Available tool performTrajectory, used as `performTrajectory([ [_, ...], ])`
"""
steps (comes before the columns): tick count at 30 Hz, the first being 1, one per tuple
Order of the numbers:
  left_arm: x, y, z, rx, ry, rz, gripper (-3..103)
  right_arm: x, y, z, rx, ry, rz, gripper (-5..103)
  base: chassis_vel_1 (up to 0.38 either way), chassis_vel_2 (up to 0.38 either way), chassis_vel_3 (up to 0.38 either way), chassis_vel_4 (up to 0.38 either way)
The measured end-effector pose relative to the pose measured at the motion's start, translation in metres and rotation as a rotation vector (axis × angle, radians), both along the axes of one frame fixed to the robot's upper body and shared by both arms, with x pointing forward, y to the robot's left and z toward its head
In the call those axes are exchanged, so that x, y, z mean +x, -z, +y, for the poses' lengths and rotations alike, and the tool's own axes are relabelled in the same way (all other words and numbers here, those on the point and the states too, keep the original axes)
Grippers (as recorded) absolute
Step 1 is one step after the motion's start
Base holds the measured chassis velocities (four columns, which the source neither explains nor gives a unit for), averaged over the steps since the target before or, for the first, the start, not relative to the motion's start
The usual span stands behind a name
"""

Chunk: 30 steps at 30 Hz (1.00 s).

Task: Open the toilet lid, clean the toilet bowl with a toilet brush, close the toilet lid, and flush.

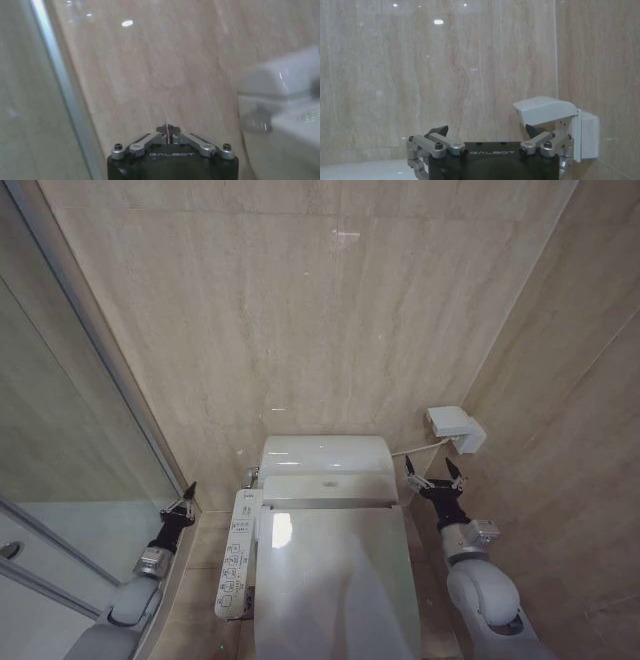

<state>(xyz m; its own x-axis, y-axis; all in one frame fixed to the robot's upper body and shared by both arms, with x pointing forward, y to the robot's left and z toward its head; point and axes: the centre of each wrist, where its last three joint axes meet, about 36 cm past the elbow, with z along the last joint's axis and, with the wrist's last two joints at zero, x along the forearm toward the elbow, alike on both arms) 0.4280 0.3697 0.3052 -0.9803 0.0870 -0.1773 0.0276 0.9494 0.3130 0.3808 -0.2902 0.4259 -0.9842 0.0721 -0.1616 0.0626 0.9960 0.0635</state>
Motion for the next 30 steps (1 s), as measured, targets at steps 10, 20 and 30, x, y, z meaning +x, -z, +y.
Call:
performTrajectory([
  [10, -0.044, -0.069, -0.042, -0.101, -0.040, -0.080, 15, 0.000, 0.000, 0.000, 0.000, 0.000, 0.000, 100, 0.000, 0.000, 0.000, 0.000],
  [20, -0.093, -0.105, -0.046, -0.138, -0.130, -0.147, 69, 0.000, 0.000, 0.000, 0.000, 0.000, 0.000, 100, 0.000, 0.000, 0.000, 0.000],
  [30, -0.137, -0.107, -0.055, -0.167, -0.167, -0.113, 96, 0.000, 0.000, 0.000, 0.000, 0.000, 0.000, 100, 0.000, 0.000, 0.000, 0.000],
])
